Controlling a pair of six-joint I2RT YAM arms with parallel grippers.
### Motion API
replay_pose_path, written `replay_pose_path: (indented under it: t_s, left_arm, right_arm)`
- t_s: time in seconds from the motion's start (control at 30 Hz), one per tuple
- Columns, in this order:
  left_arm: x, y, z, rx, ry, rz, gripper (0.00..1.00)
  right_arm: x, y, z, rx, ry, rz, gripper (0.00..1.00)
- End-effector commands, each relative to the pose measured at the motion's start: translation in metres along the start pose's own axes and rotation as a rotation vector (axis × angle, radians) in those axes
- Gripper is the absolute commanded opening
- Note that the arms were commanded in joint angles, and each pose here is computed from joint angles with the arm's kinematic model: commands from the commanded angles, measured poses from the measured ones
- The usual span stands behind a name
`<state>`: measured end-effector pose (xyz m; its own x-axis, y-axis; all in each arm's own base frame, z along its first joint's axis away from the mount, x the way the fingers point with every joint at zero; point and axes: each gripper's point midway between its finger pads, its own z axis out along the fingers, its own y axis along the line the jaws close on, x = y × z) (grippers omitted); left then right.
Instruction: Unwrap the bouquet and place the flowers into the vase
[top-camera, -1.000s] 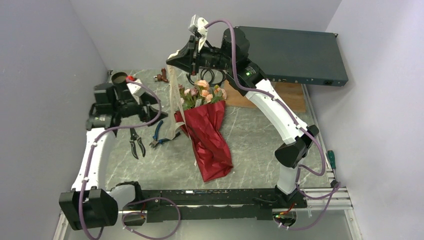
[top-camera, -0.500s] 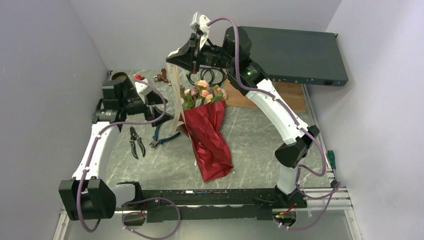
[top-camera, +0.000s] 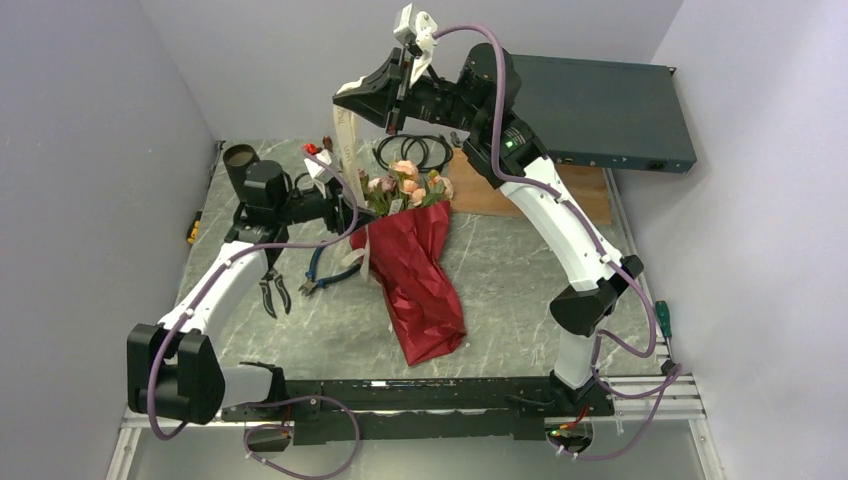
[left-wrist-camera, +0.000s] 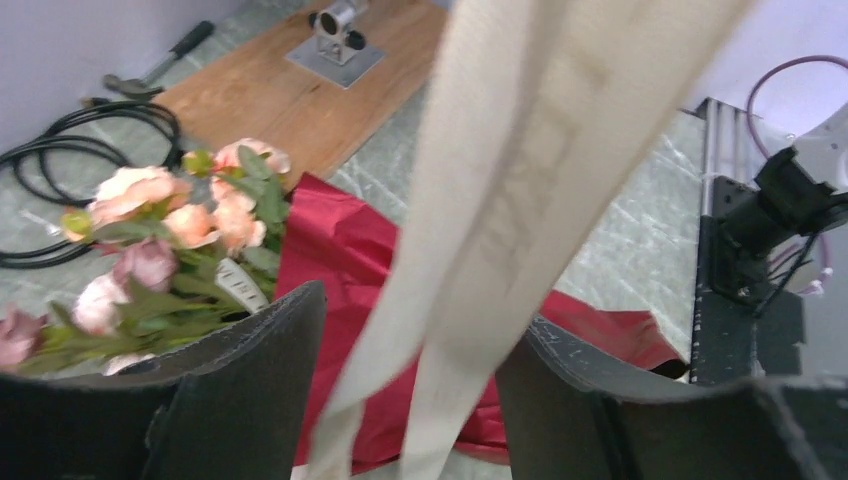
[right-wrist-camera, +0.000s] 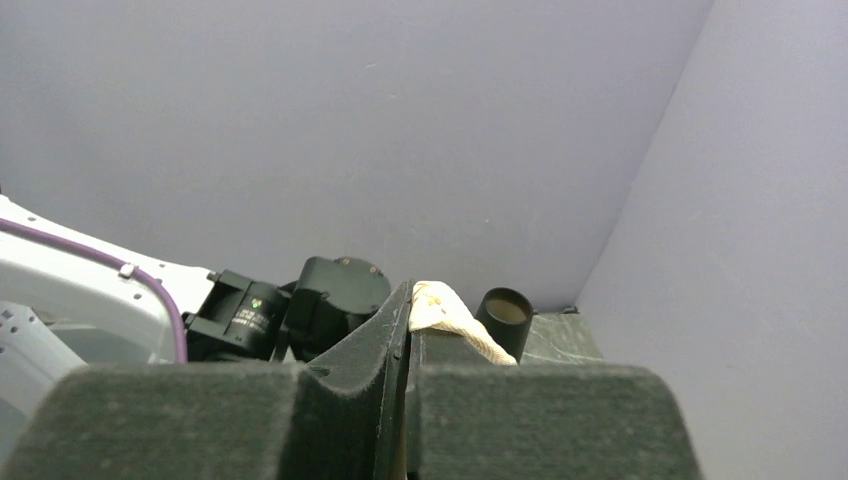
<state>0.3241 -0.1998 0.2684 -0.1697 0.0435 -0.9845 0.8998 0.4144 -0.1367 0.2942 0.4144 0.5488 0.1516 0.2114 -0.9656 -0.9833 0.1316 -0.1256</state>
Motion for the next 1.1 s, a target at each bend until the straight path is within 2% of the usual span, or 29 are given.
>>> replay_pose_path:
  t_s: [0.0,0.07,0.13,0.17,0.2,0.3,0.37,0.4,0.43,0.53,0.63,0.7,0.87,1.07]
  left_arm:
    - [-0.016,-0.009,0.007,0.003,-0.053,0.014,0.55]
    - [-0.017,-0.012,0.003,-0.010,-0.041,0.012,0.39]
    - [-0.024,-0.015,-0.004,-0.035,-0.041,0.018,0.13]
    - [-0.029,-0.016,-0.009,-0.052,-0.045,0.014,0.04]
    - [-0.035,-0.017,-0.014,-0.070,-0.053,0.008,0.00]
    - [-0.060,-0.017,-0.035,-0.126,-0.071,-0.015,0.00]
    - [-0.082,-0.011,-0.055,-0.186,-0.092,-0.050,0.00]
    - [-0.093,-0.007,-0.065,-0.215,-0.100,-0.069,0.00]
    - [-0.098,0.001,-0.078,-0.253,-0.089,-0.110,0.00]
    - [-0.129,0.004,-0.103,-0.308,-0.073,-0.131,0.00]
    - [-0.147,0.008,-0.120,-0.369,-0.036,-0.136,0.00]
    - [-0.154,0.014,-0.133,-0.445,0.003,-0.157,0.00]
    - [-0.154,0.032,-0.182,-0.631,0.114,-0.141,0.00]
    - [-0.150,0.056,-0.248,-0.822,0.190,-0.125,0.00]
  right_arm:
    - [-0.038,0.000,-0.003,0.033,-0.087,-0.070,0.00]
    - [-0.038,-0.004,-0.004,0.055,-0.083,-0.084,0.00]
    - [-0.036,-0.011,-0.008,0.085,-0.075,-0.095,0.00]
    - [-0.036,-0.014,-0.010,0.099,-0.071,-0.096,0.00]
    - [-0.035,-0.018,-0.014,0.113,-0.067,-0.094,0.00]
    - [-0.022,-0.030,-0.024,0.155,-0.029,-0.078,0.00]
    - [0.004,-0.034,-0.030,0.168,0.025,-0.041,0.00]
    - [0.009,-0.031,-0.034,0.162,0.039,-0.035,0.06]
    - [0.021,-0.026,-0.036,0.142,0.069,-0.022,0.13]
    - [0.067,-0.007,-0.041,0.057,0.164,0.063,0.49]
    - [0.115,0.011,-0.046,0.005,0.263,0.081,0.79]
    - [0.144,0.020,-0.052,-0.008,0.308,0.090,0.89]
    - [0.170,0.031,-0.064,-0.013,0.363,0.095,0.99]
    - [0.183,0.038,-0.077,-0.005,0.394,0.096,1.00]
